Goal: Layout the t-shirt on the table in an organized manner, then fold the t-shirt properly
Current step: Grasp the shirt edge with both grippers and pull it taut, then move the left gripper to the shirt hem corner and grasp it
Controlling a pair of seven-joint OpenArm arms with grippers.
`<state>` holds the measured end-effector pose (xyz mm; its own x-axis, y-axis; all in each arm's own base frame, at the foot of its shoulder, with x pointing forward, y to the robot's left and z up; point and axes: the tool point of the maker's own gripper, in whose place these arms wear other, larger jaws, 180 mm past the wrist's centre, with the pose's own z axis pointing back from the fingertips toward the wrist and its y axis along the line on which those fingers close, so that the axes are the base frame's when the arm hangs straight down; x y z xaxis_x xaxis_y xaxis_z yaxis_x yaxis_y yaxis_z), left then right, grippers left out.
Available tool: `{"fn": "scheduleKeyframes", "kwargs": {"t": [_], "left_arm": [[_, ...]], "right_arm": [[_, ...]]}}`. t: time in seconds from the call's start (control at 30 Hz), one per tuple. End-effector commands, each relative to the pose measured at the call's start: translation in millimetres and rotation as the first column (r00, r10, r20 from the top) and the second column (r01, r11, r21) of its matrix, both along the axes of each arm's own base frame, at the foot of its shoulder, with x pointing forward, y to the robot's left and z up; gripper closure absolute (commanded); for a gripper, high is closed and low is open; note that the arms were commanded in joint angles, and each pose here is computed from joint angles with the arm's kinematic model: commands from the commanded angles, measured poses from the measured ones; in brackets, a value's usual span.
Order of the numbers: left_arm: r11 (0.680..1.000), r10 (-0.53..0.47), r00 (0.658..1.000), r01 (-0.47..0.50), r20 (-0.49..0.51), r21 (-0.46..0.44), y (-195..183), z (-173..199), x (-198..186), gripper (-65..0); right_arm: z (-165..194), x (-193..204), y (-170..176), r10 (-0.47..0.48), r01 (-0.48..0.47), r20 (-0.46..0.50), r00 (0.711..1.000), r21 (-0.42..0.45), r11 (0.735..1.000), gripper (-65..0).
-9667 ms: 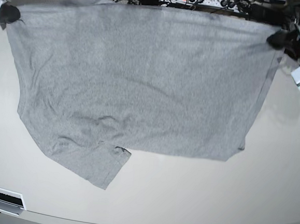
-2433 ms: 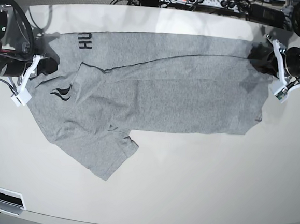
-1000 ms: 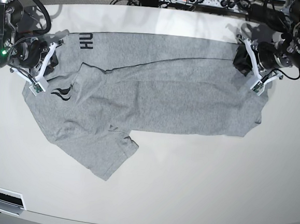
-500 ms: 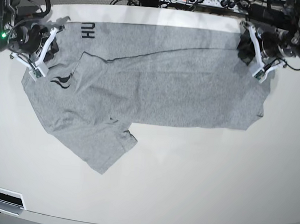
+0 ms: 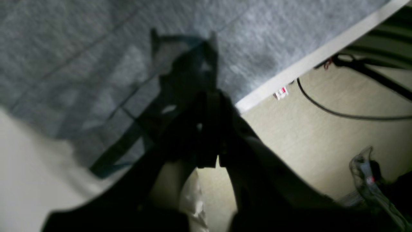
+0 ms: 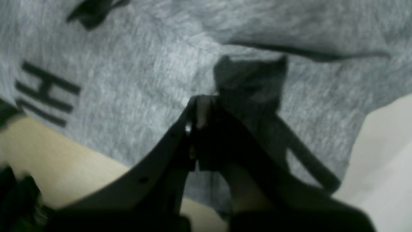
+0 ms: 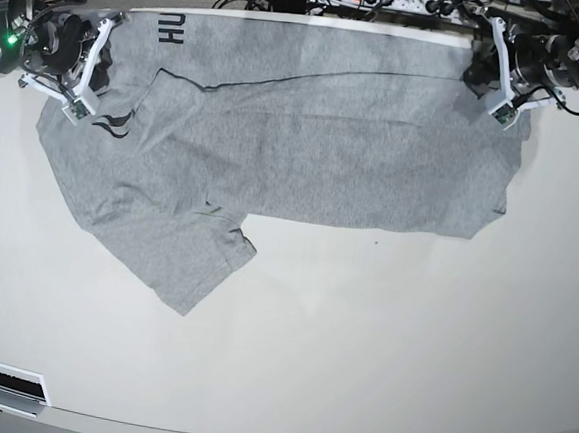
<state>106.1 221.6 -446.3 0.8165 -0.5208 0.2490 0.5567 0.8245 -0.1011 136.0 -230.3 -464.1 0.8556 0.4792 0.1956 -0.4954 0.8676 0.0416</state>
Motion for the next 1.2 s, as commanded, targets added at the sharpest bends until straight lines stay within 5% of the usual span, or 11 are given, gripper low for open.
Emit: {"fn": "scheduleKeyframes", "kwargs": {"t": [0.0, 0.2, 0.4, 0.53, 0.77, 0.9, 1.17], "left_arm": [[1.000, -0.006, 0.999, 0.006, 0.051, 0.002, 1.1, 12.2, 13.7, 0.0], [0.999, 0.037, 0.971, -0.036, 0.237, -0.005, -2.3, 51.5, 56.4, 0.0], [0.955, 0.263, 0.847, -0.296, 0.462, -0.001, 51.2, 92.0, 103.9, 0.0], [0.923, 0.339, 0.792, -0.386, 0.508, -0.015, 83.5, 100.2, 127.4, 0.0], [0.861, 0.509, 0.772, -0.465, 0.380, -0.208, 110.3, 65.3, 162.7, 0.0], [0.837, 0.547, 0.736, -0.487, 0.400, -0.250, 121.2, 73.4, 191.2, 0.0], [0.893, 0.443, 0.819, -0.368, 0.364, -0.258, 85.8, 59.3, 207.9, 0.0]], "right_arm": [[10.2, 7.9, -4.9, 0.023, -0.023, 0.031, 0.999, -0.023, 0.999, 0.0], [43.9, 45.2, 0.7, 0.087, -0.080, 0.163, 0.983, -0.047, 0.996, 0.0], [51.1, 60.0, -0.5, 0.075, -0.066, 0.199, 0.977, -0.053, 0.996, 0.0], [51.7, 60.8, 3.0, 0.070, -0.065, 0.206, 0.976, -0.034, 0.997, 0.0], [51.9, 60.7, 5.7, 0.065, -0.063, 0.206, 0.976, -0.018, 0.998, 0.0], [51.7, 60.1, 6.2, 0.063, -0.061, 0.205, 0.977, -0.015, 0.998, 0.0], [52.8, 63.0, 5.9, 0.048, -0.046, 0.217, 0.975, -0.012, 0.999, 0.0]]}}
